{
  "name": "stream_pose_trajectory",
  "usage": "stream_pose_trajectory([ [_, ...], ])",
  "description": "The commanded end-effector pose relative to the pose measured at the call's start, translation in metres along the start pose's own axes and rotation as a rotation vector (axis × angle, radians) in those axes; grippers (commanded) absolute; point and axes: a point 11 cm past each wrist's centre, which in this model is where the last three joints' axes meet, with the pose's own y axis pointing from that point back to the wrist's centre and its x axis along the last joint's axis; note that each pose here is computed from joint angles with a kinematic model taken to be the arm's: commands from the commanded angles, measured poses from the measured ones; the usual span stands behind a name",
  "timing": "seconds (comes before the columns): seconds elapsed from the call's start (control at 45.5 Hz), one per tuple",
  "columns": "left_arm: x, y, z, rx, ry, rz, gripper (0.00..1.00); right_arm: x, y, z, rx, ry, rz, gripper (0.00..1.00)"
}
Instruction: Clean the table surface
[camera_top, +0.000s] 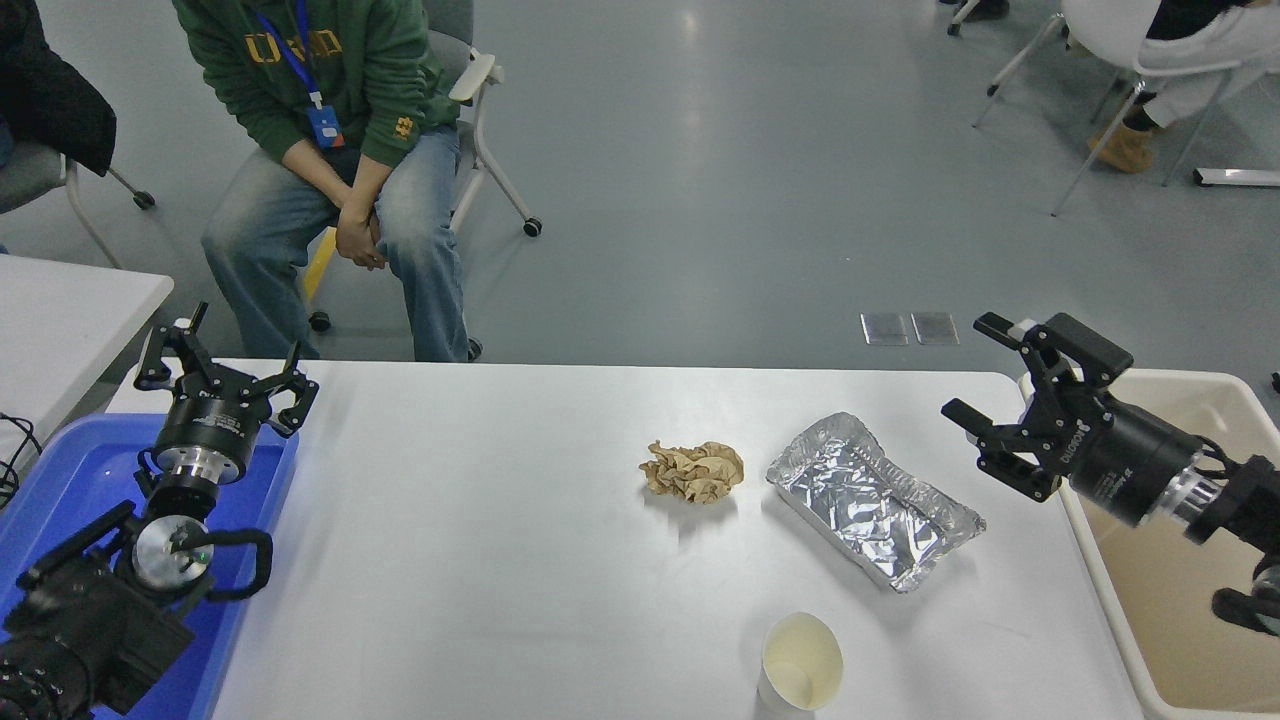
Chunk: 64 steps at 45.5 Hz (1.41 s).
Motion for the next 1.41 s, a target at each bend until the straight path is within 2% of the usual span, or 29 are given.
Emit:
stream_pose_trajectory([
  [0.0, 0.0, 0.0, 0.0, -0.001, 0.001, 0.0, 1.0, -0.029, 0.014, -0.019, -0.062, 0.242, -0.196, 1.0],
  [0.22, 0.0, 0.0, 0.0, 0.001, 0.001, 0.0, 1.0, -0.046, 0.017, -0.009, -0.225, 0.523, -0.369, 1.0],
  [0.374, 0.0, 0.0, -0.001, 0.0, 0.002, 0.0, 1.0, -0.034, 0.004, -0.011, -0.373, 0.624, -0.345, 1.0],
  [0.462, 0.0, 0.0, 0.0, -0.001, 0.001, 0.0, 1.0, -0.035, -0.012, -0.014, -0.432, 0.569, -0.312, 1.0],
  [0.659, 0.0, 0.0, 0.0, -0.001, 0.001, 0.0, 1.0, -0.038, -0.027, -0.025, -0.44, 0.467, -0.3, 1.0],
  [0.747, 0.0, 0.0, 0.0, -0.001, 0.001, 0.0, 1.0, -0.041, -0.024, -0.02, -0.514, 0.47, -0.331, 1.0],
  [1.011, 0.0, 0.0, 0.0, -0.001, 0.001, 0.0, 1.0, -0.081, -0.043, -0.008, -0.571, 0.381, -0.472, 1.0],
  [1.297, 0.0, 0.0, 0.0, -0.001, 0.001, 0.0, 1.0, -0.126, -0.057, 0.024, -0.597, 0.57, -0.651, 1.0],
  [1.385, 0.0, 0.0, 0.0, 0.001, 0.001, 0.0, 1.0, -0.126, -0.068, 0.035, -0.615, 0.656, -0.632, 1.0],
])
